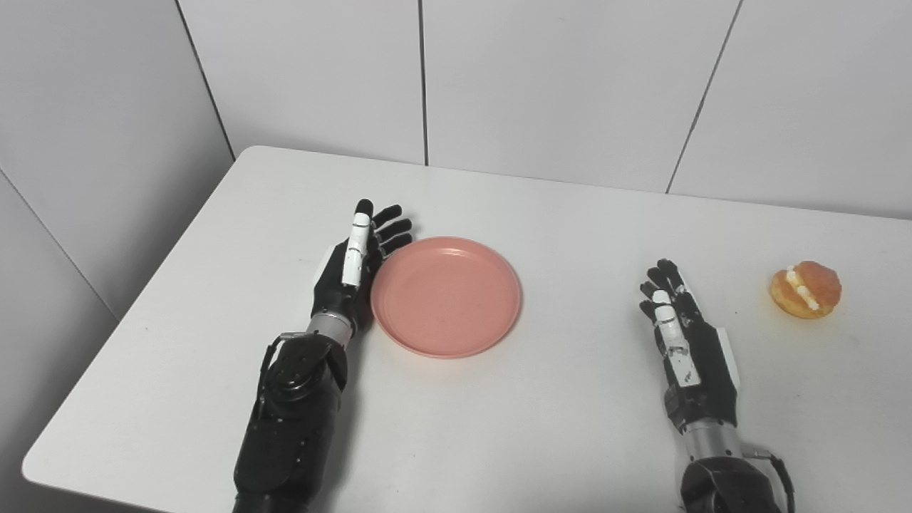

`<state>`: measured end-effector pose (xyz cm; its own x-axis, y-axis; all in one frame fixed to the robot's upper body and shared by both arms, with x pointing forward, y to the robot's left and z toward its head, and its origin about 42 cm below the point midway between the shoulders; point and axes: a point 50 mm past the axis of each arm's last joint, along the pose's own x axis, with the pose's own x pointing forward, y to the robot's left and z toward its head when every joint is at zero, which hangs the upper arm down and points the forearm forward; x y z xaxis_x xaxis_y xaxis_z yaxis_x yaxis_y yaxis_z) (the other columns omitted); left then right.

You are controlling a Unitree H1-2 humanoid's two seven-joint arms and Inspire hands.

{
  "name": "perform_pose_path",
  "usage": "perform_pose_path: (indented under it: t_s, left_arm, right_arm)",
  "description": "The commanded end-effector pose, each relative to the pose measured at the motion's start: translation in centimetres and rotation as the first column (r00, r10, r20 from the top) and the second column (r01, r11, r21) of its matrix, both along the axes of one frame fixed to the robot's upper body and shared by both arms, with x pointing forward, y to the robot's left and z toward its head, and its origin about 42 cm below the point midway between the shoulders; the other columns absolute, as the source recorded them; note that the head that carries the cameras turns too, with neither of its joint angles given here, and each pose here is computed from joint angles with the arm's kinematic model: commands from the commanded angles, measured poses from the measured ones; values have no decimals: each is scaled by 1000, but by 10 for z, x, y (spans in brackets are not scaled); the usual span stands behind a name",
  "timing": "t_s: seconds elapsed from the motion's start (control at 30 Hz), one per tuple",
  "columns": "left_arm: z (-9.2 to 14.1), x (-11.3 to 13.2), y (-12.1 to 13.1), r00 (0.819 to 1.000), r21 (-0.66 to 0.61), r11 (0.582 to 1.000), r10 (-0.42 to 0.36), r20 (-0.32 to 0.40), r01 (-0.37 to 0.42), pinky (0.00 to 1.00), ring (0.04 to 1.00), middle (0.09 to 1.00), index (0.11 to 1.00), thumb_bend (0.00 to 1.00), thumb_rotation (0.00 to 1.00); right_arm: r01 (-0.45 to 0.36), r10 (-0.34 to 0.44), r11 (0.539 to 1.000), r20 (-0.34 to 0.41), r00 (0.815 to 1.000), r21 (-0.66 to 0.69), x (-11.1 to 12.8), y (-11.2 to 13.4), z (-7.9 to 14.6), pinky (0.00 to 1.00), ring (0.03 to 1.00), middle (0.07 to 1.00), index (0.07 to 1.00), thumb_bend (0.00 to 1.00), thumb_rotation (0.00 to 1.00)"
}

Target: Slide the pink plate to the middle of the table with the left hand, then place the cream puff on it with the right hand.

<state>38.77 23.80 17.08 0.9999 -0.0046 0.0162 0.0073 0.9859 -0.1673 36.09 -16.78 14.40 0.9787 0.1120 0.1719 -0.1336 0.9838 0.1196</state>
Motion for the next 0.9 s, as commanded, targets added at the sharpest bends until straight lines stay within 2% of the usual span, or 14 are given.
perform_pose_path:
  t_s: [0.0,0.17,0.3,0.37,0.47,0.63,0.73,0.87]
  left_arm:
    - [16,-1,-11,998,-22,999,-31,63,32,823,833,820,791,651,1000]
    - [8,-14,-30,994,-37,995,-86,62,88,843,856,843,816,631,1000]
    - [5,-24,-41,994,-77,992,-93,63,98,859,867,854,824,630,1000]
    - [5,-27,-44,994,-93,991,-89,64,95,879,874,864,836,630,1000]
    - [3,-32,-46,992,-95,990,-98,74,104,888,881,872,846,624,1000]
    - [1,-39,-48,989,-107,986,-122,81,130,899,890,886,864,616,1000]
    - [0,-43,-49,985,-117,981,-145,95,155,938,917,910,891,625,1000]
    - [-3,-46,-51,985,-117,981,-142,99,153,914,911,901,881,611,998]
  right_arm:
    - [0,0,1000,43,999,17,0,5,9,934,922,922,908,616,699]
    - [-9,8,1000,42,999,10,0,10,12,939,927,930,912,600,730]
    - [-1,0,1000,39,999,27,-1,13,13,936,928,931,913,605,733]
    - [11,-12,999,38,999,41,-1,15,13,913,909,909,889,611,674]
    - [24,-25,999,45,999,28,-1,18,13,904,901,900,882,615,676]
    - [10,-10,1000,41,999,1,-2,23,15,924,918,915,899,598,707]
    - [-18,19,1000,50,999,-26,-2,26,17,967,950,950,938,578,787]
    - [-17,20,998,49,999,-52,-1,29,17,971,958,962,946,568,843]
